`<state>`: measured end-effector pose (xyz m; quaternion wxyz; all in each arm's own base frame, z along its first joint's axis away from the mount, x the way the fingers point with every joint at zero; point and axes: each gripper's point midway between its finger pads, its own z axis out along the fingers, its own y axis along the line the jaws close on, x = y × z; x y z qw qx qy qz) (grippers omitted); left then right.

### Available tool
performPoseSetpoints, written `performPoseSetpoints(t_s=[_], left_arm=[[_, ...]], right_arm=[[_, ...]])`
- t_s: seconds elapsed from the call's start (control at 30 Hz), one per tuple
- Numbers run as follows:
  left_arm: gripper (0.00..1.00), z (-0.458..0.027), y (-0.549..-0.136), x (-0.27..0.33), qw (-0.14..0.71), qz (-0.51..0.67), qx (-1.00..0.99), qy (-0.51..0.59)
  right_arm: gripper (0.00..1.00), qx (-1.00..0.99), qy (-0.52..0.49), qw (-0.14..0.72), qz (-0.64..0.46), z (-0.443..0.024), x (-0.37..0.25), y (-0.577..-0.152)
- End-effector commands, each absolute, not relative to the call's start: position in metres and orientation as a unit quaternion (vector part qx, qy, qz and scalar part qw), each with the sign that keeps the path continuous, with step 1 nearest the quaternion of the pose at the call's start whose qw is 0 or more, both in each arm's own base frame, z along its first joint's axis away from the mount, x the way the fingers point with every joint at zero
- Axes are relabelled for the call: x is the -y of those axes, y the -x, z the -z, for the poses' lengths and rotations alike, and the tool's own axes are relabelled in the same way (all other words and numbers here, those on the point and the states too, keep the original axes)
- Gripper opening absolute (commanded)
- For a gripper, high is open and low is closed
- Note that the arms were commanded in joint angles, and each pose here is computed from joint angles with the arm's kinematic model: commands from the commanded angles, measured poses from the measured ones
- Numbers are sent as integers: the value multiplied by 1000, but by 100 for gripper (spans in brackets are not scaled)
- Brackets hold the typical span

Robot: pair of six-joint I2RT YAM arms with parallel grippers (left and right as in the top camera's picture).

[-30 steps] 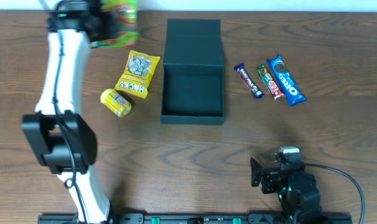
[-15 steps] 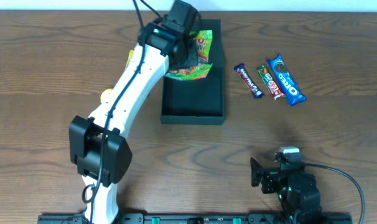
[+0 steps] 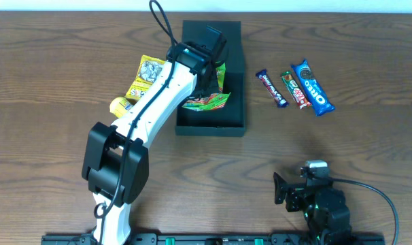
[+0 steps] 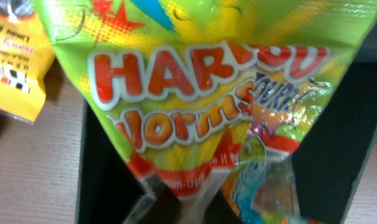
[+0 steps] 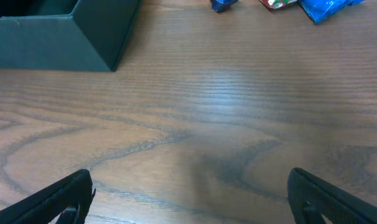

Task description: Pack container

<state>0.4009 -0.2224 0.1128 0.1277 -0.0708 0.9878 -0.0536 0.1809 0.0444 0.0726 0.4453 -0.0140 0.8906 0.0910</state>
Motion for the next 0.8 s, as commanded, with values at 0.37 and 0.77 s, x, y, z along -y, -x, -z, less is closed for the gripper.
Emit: performPoseSetpoints(t_s=[0.37,0.77], left_arm=[[95,-119,-402,221,136,46,-988,-54],[95,-136,-460,145,201,32,-977,-66]], right_arm=[[99,-891,15,446,-87,-71,-43,-181],[99,-891,15,446,-87,-71,-43,-181]])
